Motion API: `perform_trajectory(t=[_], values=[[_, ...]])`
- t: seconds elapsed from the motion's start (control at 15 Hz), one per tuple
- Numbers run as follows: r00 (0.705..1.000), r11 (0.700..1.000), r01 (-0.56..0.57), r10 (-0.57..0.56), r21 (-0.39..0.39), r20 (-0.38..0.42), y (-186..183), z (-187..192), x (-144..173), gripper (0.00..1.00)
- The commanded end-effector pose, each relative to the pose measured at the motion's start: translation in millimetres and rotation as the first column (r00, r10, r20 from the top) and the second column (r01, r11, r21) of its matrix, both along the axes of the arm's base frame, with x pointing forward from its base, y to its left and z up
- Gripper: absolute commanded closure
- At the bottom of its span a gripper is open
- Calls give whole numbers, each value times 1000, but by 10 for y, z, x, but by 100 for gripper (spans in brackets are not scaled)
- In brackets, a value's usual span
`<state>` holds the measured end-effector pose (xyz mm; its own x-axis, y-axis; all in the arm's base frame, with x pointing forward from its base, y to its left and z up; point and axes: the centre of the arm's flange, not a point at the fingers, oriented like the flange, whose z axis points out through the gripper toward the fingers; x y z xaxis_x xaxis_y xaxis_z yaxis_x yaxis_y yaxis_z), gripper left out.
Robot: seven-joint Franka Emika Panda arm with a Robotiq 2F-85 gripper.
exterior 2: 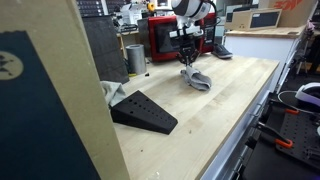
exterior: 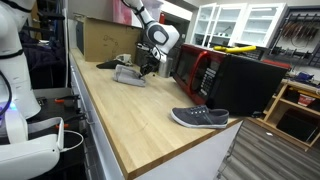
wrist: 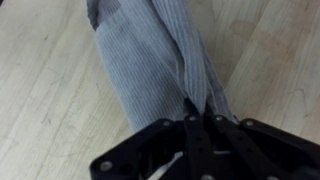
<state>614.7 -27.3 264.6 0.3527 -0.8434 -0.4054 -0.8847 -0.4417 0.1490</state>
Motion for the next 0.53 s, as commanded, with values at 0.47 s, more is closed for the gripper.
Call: perform_trajectory(t=[0.47], values=[[979,999,17,-22,29,203,219,294,118,27]])
